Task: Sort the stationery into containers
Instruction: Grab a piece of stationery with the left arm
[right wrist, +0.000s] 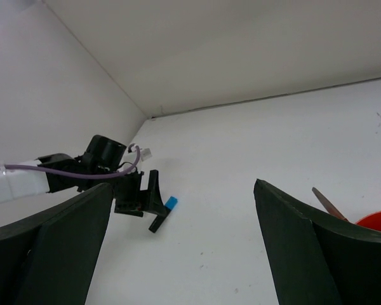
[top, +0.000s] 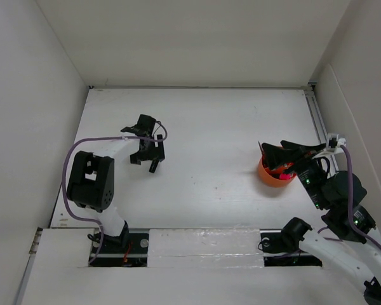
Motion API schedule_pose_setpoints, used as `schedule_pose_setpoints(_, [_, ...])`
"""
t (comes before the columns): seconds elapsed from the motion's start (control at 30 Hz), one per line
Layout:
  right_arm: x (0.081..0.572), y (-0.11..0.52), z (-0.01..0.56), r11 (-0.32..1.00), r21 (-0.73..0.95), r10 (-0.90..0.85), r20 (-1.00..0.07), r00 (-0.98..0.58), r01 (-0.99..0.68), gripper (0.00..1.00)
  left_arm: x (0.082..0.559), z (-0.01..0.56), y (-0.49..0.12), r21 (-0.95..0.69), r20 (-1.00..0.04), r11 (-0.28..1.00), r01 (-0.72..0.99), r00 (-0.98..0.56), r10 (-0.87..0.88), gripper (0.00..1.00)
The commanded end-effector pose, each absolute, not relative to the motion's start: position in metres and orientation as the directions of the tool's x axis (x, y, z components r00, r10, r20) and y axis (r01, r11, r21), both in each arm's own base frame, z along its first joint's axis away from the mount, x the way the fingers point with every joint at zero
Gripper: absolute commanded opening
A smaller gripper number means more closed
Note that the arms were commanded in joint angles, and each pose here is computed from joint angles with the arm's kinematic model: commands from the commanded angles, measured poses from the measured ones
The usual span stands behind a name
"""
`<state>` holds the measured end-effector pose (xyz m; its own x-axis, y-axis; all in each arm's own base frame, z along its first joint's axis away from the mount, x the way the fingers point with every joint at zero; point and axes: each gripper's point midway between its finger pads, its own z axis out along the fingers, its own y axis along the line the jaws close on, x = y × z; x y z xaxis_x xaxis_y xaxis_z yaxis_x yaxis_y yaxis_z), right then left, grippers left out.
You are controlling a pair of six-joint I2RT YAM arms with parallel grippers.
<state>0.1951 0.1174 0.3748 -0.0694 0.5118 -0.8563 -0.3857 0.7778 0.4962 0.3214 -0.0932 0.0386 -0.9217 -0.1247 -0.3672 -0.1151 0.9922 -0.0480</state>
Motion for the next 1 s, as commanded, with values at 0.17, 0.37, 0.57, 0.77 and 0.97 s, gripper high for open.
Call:
schedule_pose_setpoints(0.17, [0.193,0.12,0.387,0.76,0.494,0.532,-0.846,-0.034,-0.423,0.98,0.311,0.03,-0.1,-0.015,-0.333,0.996,-0.093,-0.938,-0.092,0.8])
schedule_pose_setpoints(0.37, [0.192,0.121,0.385,0.752,0.5,0.537,-0.843,-0.041,-0.43,0.98,0.309,0.02,-0.095,0.015,-0.313,0.995,-0.099,-0.946,-0.089,0.69])
schedule_pose_setpoints(0.57, [0.191,0.121,0.387,0.749,0.502,0.542,-0.84,-0.036,-0.433,0.98,0.302,0.007,-0.089,0.057,-0.268,0.992,-0.111,-0.959,-0.092,0.56])
schedule_pose_setpoints(0.77, [0.185,0.117,0.395,0.736,0.505,0.557,-0.831,-0.021,-0.451,0.98,0.294,-0.005,-0.088,0.071,-0.217,0.992,-0.106,-0.972,-0.088,0.32])
schedule_pose_setpoints(0.97, [0.18,0.112,0.401,0.729,0.508,0.568,-0.823,-0.008,-0.459,0.98,0.291,-0.009,-0.092,0.055,-0.196,0.994,-0.091,-0.977,-0.079,0.03])
